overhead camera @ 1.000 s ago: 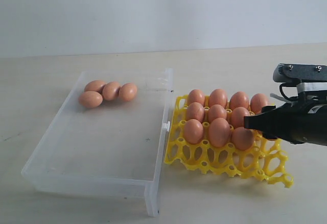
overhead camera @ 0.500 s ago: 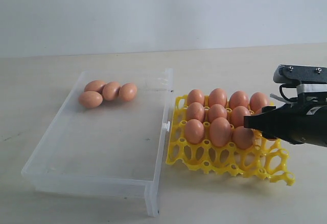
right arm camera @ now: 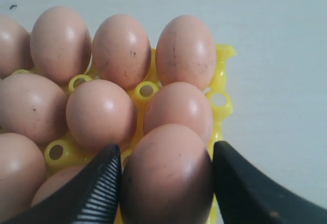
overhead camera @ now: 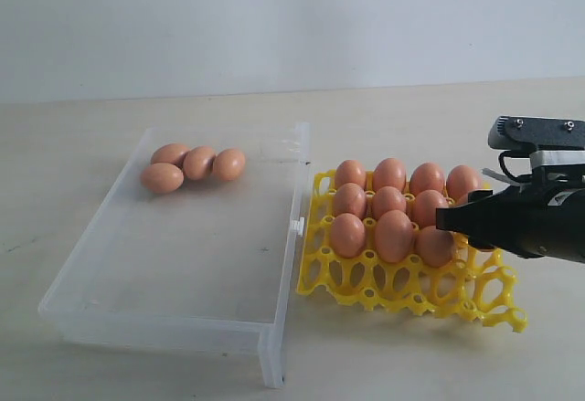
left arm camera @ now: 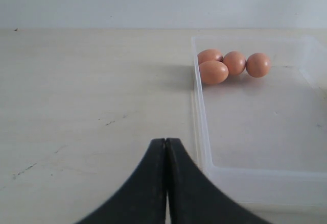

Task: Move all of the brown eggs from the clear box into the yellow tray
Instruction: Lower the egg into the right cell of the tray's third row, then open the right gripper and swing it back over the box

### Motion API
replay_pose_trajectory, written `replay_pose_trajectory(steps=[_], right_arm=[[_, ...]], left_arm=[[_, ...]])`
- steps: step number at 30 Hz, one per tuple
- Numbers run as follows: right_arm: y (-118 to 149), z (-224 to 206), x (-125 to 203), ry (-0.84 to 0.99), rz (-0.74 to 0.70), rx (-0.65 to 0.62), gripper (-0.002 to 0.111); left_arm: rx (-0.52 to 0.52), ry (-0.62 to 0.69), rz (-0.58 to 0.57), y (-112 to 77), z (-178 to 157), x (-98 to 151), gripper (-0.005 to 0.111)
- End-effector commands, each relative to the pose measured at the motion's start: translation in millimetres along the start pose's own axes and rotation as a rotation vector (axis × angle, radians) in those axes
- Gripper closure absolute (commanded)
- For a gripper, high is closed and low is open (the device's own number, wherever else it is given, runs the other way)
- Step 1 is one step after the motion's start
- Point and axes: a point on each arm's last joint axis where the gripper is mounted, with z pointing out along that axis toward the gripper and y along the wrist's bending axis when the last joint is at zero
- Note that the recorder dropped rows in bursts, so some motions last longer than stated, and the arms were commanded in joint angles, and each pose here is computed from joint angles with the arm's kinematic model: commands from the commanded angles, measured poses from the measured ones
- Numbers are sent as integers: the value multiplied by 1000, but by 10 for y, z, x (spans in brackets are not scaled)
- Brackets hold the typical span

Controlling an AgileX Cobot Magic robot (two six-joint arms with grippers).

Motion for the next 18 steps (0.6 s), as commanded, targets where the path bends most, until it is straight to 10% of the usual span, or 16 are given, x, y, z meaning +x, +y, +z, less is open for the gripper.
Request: replay_pose_trajectory(steps=[1,18], right_arm=[[-12,6,-2,-8,17,5,54],[112,-236,-172,-82,4,-64,50]], left_arm=[[0,-14,0,-2,-8,-18,107],[0,-14,0,-2,-8,-18,107]])
